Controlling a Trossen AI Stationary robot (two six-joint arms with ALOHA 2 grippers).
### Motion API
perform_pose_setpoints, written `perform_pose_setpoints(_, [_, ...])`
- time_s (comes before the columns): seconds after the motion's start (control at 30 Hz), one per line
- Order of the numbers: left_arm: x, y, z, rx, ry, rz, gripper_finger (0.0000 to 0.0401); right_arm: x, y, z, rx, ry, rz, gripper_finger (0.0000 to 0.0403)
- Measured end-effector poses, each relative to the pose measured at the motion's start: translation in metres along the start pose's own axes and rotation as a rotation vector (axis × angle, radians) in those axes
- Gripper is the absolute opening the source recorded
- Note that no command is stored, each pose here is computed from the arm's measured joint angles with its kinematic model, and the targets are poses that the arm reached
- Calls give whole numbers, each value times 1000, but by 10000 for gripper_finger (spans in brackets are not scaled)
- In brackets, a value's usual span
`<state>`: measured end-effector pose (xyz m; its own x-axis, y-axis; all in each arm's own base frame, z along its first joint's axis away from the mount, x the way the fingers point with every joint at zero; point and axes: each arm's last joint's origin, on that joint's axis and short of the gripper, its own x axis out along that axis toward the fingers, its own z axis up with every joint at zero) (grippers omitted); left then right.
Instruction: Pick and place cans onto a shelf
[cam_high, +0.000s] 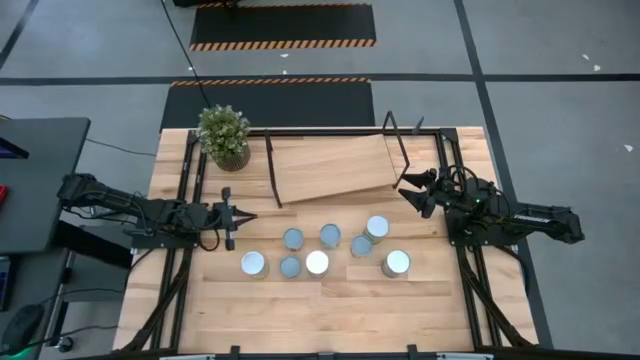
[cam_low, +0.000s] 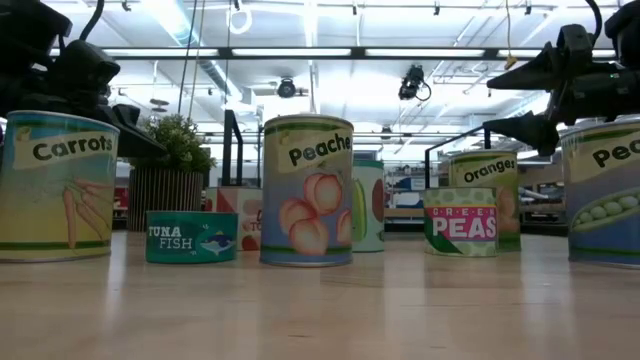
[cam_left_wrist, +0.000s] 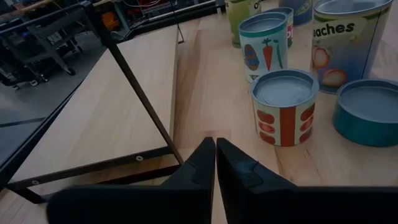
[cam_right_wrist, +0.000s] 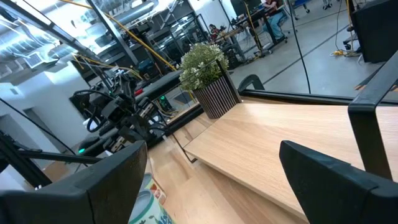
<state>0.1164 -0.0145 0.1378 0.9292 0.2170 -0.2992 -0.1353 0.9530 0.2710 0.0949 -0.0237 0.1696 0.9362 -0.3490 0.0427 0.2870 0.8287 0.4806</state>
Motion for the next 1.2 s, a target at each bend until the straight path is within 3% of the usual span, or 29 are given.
perform_pose_setpoints(0.2, [0,1,4,2,-36,6,23,0,0,0,0,0,0,374])
perform_pose_setpoints(0.27, [-1,2,11,-92,-109,11,23,0,0,0,0,0,0,374])
perform_pose_setpoints(0.4, [-4,6,28,-434,-280,-6,23,0,0,0,0,0,0,374])
perform_pose_setpoints(0.47, [-6,8,34,-544,-347,-20,23,0,0,0,0,0,1,374])
perform_pose_setpoints(0.7, [-8,9,38,-681,-390,-47,23,0,0,0,0,0,0,374])
perform_pose_setpoints(0.9, [-8,9,39,-1035,-392,-140,23,0,0,0,0,0,0,374])
perform_pose_setpoints(1.07, [-8,11,38,-1078,-408,-60,23,0,0,0,0,0,0,374])
perform_pose_setpoints(1.2, [-10,15,42,-1260,-490,-31,23,0,0,1,6,-18,-6,374])
